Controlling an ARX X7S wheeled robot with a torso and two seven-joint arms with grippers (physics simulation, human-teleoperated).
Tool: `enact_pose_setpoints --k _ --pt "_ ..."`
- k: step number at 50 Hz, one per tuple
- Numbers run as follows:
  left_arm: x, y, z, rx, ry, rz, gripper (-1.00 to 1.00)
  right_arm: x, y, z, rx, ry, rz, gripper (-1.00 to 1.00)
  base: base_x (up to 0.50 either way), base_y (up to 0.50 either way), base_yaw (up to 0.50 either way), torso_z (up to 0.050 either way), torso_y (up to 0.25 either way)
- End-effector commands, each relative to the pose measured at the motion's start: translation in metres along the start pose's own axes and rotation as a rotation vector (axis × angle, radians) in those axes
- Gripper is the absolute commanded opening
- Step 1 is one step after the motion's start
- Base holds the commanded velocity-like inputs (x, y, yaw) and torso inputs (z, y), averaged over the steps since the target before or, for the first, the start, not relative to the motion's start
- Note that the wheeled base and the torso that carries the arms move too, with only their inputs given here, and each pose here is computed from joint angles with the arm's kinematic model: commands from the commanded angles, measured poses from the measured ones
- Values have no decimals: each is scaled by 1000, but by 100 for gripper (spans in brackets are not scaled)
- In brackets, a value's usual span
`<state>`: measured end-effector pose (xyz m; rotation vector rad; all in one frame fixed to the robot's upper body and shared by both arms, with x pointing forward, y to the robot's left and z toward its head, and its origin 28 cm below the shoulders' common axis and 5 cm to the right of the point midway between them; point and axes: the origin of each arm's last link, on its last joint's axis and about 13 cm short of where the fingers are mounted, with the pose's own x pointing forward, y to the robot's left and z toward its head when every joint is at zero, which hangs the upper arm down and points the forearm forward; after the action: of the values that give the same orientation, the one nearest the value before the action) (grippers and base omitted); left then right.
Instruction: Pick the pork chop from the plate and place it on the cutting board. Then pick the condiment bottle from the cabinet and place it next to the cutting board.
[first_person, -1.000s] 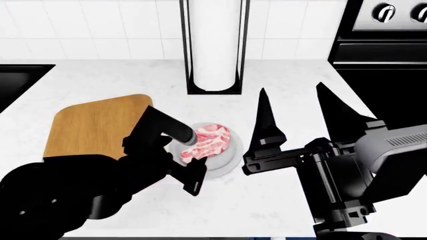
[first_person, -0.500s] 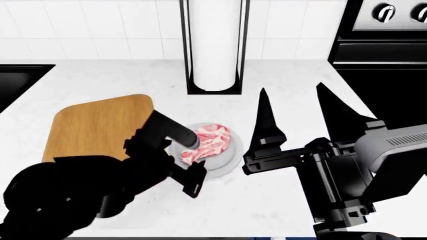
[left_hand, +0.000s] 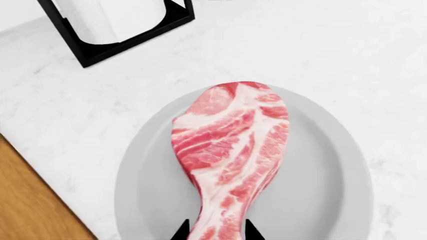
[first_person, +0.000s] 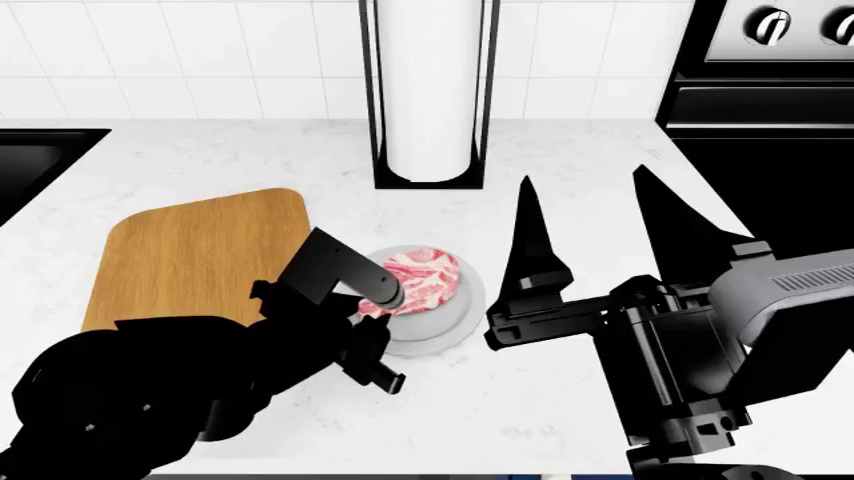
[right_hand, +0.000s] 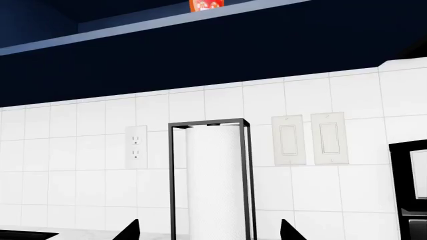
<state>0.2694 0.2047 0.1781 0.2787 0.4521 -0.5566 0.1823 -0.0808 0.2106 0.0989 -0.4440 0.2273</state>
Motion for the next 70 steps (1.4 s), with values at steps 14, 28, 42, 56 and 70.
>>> enact_pose_setpoints --k 14,28,42,56,70 --pt "1 3 4 5 -54 58 -100 -1 0 1 -2 -5 -2 100 0 0 0 0 0" --pt "-2 1 8 18 -99 49 -100 -1 0 1 -6 -4 -2 100 0 0 0 0 0" --pt "-13 1 15 -3 -178 56 -100 -2 0 2 -9 -5 -4 100 0 0 0 0 0" --pt "-31 5 16 -16 -261 125 -100 -4 1 4 -10 -15 -7 100 0 0 0 0 1" --pt "-48 13 3 103 -338 387 -100 -4 1 5 -8 -18 -8 100 0 0 0 0 0"
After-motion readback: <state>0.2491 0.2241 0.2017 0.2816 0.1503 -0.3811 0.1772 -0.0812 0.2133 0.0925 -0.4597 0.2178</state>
